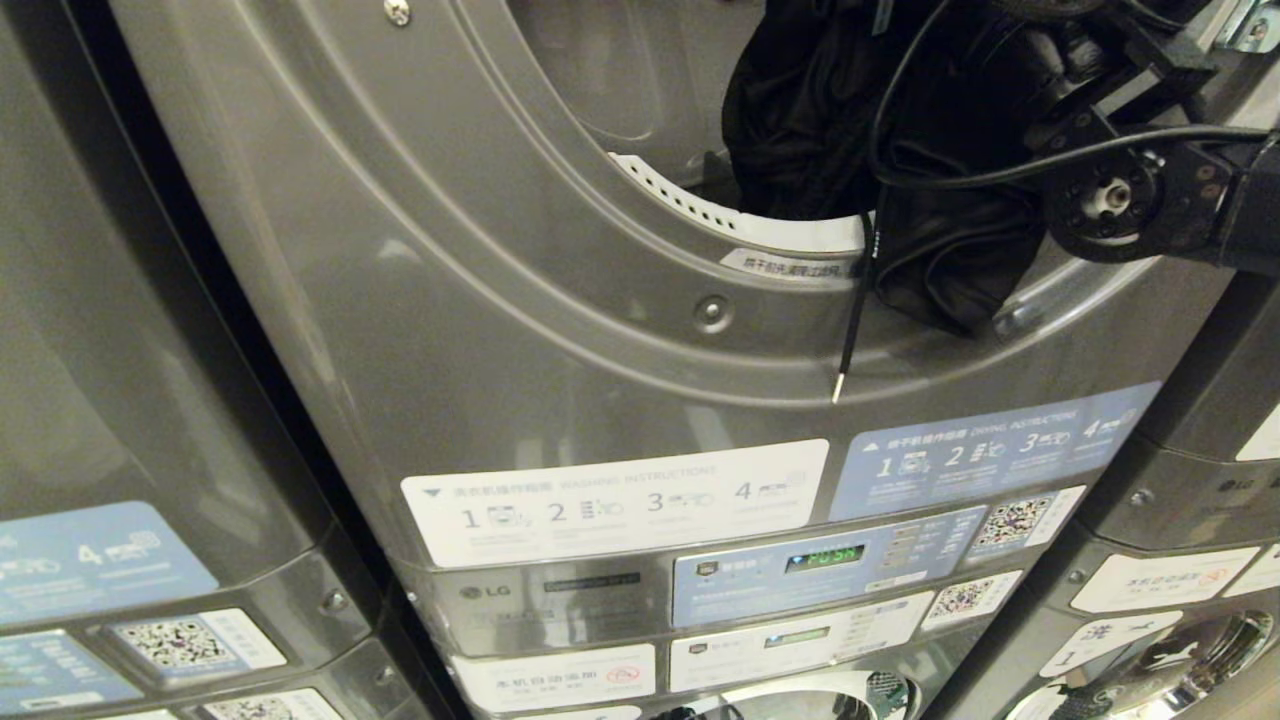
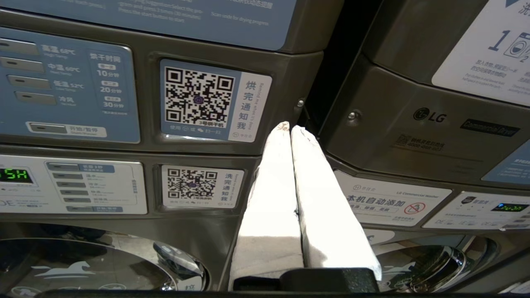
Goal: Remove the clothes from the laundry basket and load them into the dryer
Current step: Put the clothes in the dryer
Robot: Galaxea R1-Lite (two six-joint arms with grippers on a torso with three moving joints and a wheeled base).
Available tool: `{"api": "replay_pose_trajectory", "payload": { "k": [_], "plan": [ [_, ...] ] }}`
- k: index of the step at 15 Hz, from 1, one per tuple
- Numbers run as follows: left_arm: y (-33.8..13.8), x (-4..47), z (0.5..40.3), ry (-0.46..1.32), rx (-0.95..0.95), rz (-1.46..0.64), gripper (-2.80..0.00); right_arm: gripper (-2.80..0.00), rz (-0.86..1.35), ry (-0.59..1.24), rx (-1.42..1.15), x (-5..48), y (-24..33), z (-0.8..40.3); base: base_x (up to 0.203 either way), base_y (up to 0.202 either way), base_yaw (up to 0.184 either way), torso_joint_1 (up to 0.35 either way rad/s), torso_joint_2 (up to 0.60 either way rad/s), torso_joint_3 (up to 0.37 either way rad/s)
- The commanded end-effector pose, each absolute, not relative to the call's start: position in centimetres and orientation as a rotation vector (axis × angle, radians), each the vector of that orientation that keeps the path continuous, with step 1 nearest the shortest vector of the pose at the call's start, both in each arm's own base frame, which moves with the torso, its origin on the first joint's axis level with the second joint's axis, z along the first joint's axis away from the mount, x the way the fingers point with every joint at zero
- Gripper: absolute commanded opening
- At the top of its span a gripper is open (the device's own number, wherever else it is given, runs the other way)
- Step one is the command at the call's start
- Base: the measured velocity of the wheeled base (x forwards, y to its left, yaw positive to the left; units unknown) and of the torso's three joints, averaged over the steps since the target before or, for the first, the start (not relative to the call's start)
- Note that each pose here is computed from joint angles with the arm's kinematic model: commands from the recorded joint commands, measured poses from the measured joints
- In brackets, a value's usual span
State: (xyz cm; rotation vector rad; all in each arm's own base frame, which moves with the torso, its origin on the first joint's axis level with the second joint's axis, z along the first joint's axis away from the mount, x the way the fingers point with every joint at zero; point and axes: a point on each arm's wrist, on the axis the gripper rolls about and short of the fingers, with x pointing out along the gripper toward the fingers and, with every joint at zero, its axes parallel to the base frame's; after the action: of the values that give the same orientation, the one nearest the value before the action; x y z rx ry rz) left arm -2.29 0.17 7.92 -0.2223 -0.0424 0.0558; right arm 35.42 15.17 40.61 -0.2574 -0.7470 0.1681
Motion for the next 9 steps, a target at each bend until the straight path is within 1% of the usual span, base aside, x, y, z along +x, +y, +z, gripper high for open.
{"api": "replay_pose_trajectory", "payload": {
  "k": [1, 5, 6, 9],
  "plan": [
    [0.17, -2.06, 7.08, -0.013, -0.223, 0.060, -2.80, -2.80, 0.170, -0.715, -0.272, 36.88, 15.58, 39.13, 0.000, 0.000, 0.000, 0.000, 0.00, 0.000],
    [0.17, -2.06, 7.07, -0.013, -0.221, 0.060, -2.80, -2.80, 0.186, -0.715, -0.281, 37.01, 15.68, 38.96, 0.000, 0.000, 0.000, 0.000, 0.00, 0.000],
    [0.17, -2.07, 7.11, -0.014, -0.221, 0.060, -2.80, 0.00, 0.192, -0.715, -0.287, 37.07, 15.72, 38.89, 0.000, 0.000, 0.000, 0.000, 0.00, 0.000],
    [0.17, -2.06, 7.07, -0.013, -0.221, 0.059, -2.80, 0.00, 0.193, -0.721, -0.284, 36.85, 15.70, 39.11, 0.000, 0.000, 0.000, 0.000, 0.00, 0.000]
  ]
}}
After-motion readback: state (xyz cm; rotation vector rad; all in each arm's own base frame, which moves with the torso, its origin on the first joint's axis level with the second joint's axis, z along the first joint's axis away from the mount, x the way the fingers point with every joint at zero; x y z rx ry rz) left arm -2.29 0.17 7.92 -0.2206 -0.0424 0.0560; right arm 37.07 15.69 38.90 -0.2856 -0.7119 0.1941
